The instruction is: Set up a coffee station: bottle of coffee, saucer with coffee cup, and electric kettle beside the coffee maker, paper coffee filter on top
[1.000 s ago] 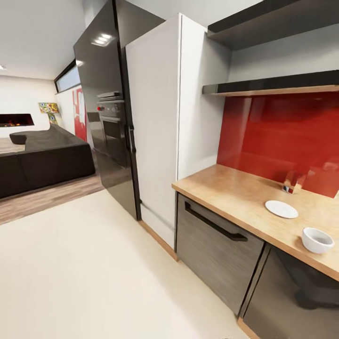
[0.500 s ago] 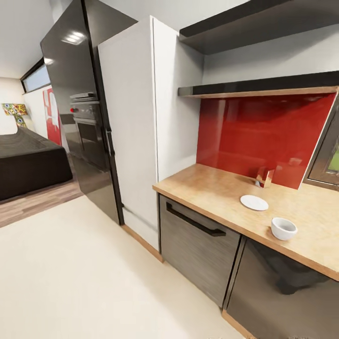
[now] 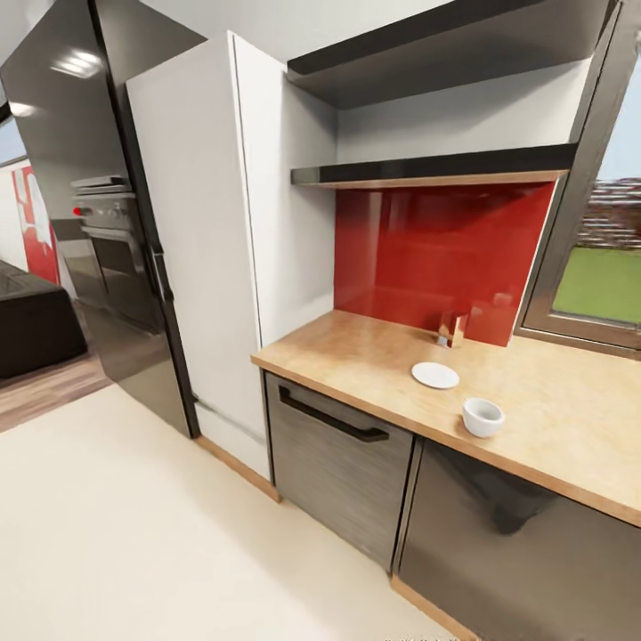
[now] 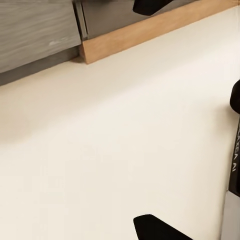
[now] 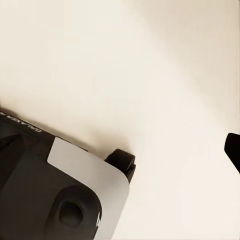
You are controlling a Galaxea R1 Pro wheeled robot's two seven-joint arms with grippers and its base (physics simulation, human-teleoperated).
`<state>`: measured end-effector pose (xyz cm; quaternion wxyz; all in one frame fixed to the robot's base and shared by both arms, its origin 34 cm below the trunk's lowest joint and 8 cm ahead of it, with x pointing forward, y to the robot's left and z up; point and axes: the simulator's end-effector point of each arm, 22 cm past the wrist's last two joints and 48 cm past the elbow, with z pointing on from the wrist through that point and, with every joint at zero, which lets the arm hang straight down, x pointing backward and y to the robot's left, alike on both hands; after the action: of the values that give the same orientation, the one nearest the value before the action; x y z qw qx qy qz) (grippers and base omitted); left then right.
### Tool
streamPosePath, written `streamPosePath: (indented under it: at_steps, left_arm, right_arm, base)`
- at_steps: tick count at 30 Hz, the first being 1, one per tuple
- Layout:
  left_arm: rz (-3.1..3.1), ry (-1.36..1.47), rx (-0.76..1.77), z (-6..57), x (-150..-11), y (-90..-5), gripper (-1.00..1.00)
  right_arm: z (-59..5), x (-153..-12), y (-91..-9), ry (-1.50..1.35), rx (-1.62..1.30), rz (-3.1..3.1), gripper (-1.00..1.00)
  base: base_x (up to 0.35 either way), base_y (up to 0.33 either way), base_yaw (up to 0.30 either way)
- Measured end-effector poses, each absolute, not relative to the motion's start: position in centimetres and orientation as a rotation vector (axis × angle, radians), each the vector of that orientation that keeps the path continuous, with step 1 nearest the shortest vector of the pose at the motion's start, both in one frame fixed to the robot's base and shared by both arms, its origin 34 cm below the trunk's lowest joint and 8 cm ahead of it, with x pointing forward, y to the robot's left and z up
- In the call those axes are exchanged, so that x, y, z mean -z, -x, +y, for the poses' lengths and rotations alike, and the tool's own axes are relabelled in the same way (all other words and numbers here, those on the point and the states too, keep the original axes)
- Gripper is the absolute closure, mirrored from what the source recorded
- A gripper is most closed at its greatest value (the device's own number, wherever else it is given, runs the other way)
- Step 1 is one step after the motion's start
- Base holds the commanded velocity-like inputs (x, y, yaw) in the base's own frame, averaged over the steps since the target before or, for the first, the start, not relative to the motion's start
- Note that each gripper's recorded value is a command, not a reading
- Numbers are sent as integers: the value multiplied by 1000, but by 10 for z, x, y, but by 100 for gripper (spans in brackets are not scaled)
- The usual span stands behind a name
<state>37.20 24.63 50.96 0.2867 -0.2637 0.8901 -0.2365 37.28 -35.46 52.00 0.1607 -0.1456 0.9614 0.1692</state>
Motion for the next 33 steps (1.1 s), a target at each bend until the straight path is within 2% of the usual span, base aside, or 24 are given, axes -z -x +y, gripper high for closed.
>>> streamPosePath:
  at_steps: [5,14,19,33]
  left_arm:
    - [2377,702,633,246,-510,-373,-100]
    - [2377,701,633,246,-510,-373,-100]
    - [2377,700,633,246,-510,-373,-100]
    - [2376,702,634,246,-510,-373,-100]
  right_arm:
    - [-355,-521,-374,416,-482,2743,-100]
    - [-354,-521,-374,415,-482,2742,-100]
    - [-355,-521,-374,415,-482,2742,-100]
    - [-354,-521,-374,415,-484,2743,-100]
  base:
    - [26,115,-171]
    - [106,288,-28]
    - [121,293,-159]
    - [12,24,-276]
